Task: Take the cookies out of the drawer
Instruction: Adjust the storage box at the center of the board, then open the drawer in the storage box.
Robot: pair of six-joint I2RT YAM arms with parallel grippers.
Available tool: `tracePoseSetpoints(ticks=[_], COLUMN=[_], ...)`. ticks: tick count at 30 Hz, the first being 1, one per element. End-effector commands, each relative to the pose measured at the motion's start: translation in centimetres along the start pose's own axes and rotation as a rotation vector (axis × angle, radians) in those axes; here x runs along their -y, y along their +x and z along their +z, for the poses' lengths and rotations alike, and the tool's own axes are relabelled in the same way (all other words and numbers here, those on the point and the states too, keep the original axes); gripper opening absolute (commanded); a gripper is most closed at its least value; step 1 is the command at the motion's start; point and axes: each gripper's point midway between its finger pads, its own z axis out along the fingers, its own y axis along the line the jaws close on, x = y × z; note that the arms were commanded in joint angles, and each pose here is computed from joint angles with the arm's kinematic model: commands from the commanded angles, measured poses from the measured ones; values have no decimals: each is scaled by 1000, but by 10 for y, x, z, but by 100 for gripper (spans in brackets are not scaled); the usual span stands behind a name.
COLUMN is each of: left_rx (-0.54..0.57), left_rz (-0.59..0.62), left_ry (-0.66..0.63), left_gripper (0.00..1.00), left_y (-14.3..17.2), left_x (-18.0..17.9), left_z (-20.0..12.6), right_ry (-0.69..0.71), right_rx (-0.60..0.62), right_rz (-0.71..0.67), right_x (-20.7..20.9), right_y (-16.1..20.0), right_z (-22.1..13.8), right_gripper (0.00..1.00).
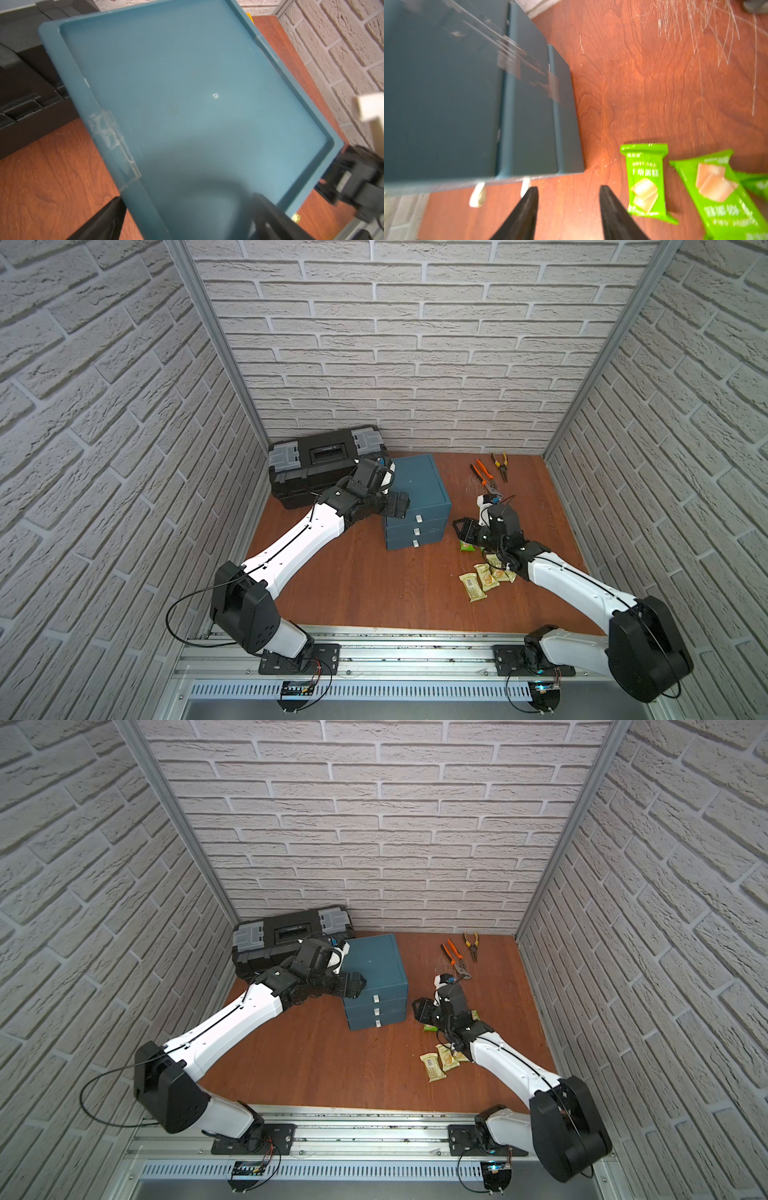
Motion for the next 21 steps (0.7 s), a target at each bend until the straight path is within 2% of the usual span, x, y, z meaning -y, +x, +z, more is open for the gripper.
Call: tracePoseSetpoints(ticks=[1, 6, 10, 13, 21], left_rx=[-27, -31, -26, -33, -33], left_rz=[3, -9, -21, -21, -27], left_ry=[-42, -43, -29, -20, -12], left_gripper=[99, 98, 99, 99, 98], left_y=[12, 13, 15, 16, 20], left_x=[-18, -23, -24, -23, -22], left_z=[3, 7, 11, 14, 12], right_ry=[-130, -255, -333, -429, -485], right_rx=[-13, -24, -64, -55, -37], right_rz=[68, 126, 142, 192, 219], right_x=[-13, -34, -50, -64, -77], right_y=[22, 49, 70, 71, 88], right_z=[-8, -4, 16, 31, 70], right_gripper=[62, 69, 68, 67, 63])
